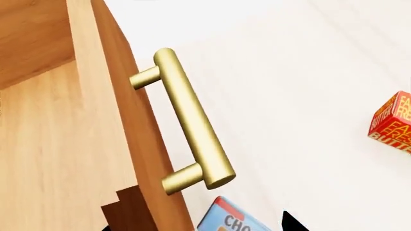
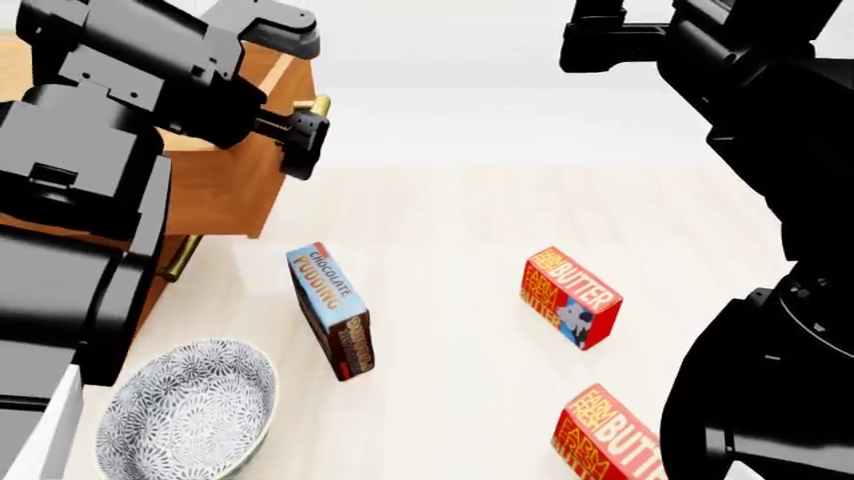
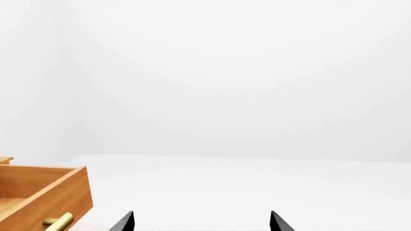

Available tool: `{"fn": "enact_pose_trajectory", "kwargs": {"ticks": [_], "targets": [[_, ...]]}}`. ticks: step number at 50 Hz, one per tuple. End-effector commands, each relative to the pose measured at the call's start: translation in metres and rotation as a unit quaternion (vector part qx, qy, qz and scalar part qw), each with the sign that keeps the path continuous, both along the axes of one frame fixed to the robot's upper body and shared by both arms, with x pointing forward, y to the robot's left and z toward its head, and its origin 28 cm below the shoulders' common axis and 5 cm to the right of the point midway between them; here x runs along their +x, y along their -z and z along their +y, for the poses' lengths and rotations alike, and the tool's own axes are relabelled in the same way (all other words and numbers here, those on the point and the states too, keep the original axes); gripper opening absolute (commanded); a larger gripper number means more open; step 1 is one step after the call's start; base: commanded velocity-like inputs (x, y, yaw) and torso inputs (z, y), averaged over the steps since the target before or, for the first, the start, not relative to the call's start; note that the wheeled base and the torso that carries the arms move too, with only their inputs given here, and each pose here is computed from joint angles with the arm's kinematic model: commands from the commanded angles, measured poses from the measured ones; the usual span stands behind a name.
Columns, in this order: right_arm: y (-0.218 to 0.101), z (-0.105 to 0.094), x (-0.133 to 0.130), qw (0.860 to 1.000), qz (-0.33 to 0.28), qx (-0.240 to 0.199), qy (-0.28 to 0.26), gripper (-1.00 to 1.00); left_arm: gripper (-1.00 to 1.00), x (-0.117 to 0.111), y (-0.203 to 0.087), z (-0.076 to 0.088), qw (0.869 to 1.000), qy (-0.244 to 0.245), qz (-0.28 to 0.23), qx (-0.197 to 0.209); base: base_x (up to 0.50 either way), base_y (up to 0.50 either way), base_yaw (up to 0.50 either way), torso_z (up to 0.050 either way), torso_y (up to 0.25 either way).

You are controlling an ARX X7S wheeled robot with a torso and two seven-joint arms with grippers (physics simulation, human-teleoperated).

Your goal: Put the butter at the front in the top drawer of the cabinet and close it.

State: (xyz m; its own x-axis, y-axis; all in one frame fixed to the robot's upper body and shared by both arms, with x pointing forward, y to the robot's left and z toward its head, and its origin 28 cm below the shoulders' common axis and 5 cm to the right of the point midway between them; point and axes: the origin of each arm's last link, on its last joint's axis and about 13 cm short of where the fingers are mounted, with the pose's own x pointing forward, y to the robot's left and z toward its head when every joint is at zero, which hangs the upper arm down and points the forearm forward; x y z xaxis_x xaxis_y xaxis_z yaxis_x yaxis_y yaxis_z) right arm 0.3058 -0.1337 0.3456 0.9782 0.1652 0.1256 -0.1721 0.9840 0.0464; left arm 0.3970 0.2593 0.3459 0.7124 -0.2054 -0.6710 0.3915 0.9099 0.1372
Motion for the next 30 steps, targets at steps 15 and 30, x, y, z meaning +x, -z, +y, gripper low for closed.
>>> {"fn": "enact_pose_trajectory", "kwargs": {"ticks": [15,30], "targets": [[-0.002,0.002,-0.002,1.000,0.000,-0.002,-0.002,1.00,1.00,0.004,-0.006,-0.062,0.929,0.200,-0.008,-0.313,0.00,0.00,-0.01,0.000,0.000],[-0.010,0.003,-0.009,1.000,-0.012,-0.003,-0.008,1.00,1.00,-0.001,-0.039,-0.057,0.948,0.155,-0.088,-0.263,0.00,0.00,-0.01,0.000,0.000]]}}
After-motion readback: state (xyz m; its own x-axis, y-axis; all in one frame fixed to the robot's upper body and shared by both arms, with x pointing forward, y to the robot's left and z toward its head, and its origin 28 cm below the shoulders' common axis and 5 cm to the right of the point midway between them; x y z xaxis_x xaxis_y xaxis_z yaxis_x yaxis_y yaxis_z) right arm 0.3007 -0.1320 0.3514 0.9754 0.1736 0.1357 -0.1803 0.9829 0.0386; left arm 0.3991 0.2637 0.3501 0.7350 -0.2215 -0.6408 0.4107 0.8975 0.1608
